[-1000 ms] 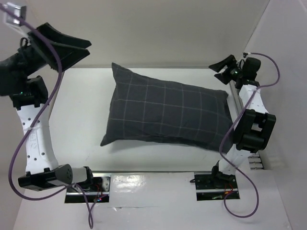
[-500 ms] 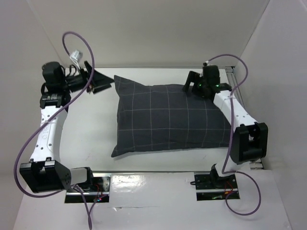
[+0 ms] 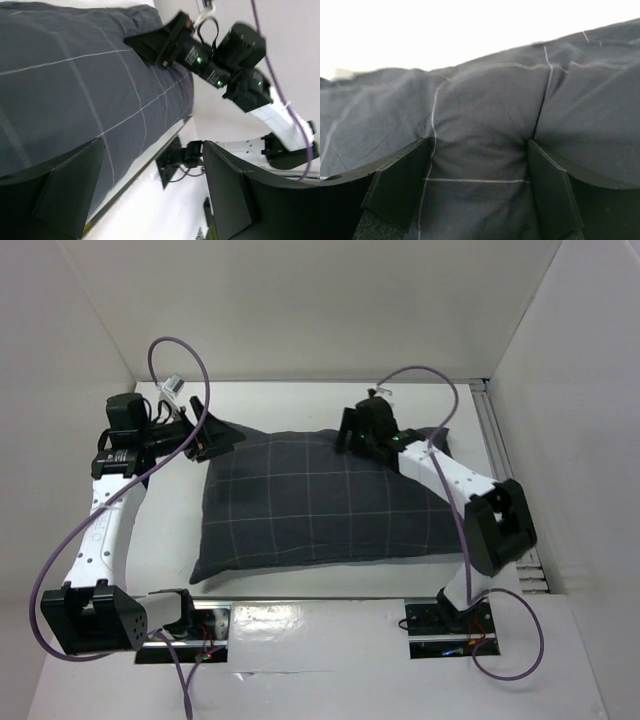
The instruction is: Put the pillow into the pillowcase
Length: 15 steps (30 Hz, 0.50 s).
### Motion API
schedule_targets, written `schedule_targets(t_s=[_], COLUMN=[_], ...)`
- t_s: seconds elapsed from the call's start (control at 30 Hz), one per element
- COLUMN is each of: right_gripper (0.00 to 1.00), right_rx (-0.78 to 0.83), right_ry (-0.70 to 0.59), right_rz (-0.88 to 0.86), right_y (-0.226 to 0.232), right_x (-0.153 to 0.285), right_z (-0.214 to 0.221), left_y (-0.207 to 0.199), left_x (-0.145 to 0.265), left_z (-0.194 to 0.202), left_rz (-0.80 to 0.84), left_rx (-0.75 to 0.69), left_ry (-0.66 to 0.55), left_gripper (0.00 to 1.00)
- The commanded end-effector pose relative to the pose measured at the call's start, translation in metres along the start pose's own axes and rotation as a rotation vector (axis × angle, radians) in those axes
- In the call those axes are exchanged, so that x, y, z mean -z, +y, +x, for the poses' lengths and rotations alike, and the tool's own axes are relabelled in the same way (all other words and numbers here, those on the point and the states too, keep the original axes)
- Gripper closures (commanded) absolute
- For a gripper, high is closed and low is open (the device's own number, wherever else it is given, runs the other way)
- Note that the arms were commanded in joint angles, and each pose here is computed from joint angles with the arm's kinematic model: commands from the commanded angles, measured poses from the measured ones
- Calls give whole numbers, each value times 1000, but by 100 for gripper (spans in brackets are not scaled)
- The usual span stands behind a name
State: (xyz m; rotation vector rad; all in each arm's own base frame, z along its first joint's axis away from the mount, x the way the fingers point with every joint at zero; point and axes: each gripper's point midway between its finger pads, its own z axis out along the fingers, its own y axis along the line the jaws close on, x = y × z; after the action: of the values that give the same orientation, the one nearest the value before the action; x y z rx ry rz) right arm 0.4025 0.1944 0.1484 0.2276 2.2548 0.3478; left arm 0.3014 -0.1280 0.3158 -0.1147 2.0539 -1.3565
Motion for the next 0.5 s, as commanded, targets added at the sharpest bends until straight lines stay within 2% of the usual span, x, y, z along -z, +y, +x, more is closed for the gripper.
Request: schedule_targets(t_s=[0.0, 0.13, 0.2, 0.33, 0.43, 0.47], right_gripper=[15, 3, 1, 1, 1, 1], right_rx=[-27, 1, 21, 45, 45, 60], right_ry=[155, 88, 32, -64, -109, -67], right_rz=[-91, -75, -51, 15, 67, 96], right_y=[49, 68, 66, 43, 19, 5], right_x=[-22, -21, -12, 31, 61, 61], right_z=[36, -3, -21, -56, -64, -44], left_y=[3, -1, 14, 51, 82, 85], left_x=[4, 6, 4, 2, 3, 5], left_z=[3, 2, 15, 54, 88, 94], left_rz=[-37, -96, -186, -348, -472, -486], left_rx=[-64, -100, -75, -6, 65, 70], left_ry=[-18, -20, 8, 86, 132, 130], left_gripper=[7, 6, 9, 18, 17, 15])
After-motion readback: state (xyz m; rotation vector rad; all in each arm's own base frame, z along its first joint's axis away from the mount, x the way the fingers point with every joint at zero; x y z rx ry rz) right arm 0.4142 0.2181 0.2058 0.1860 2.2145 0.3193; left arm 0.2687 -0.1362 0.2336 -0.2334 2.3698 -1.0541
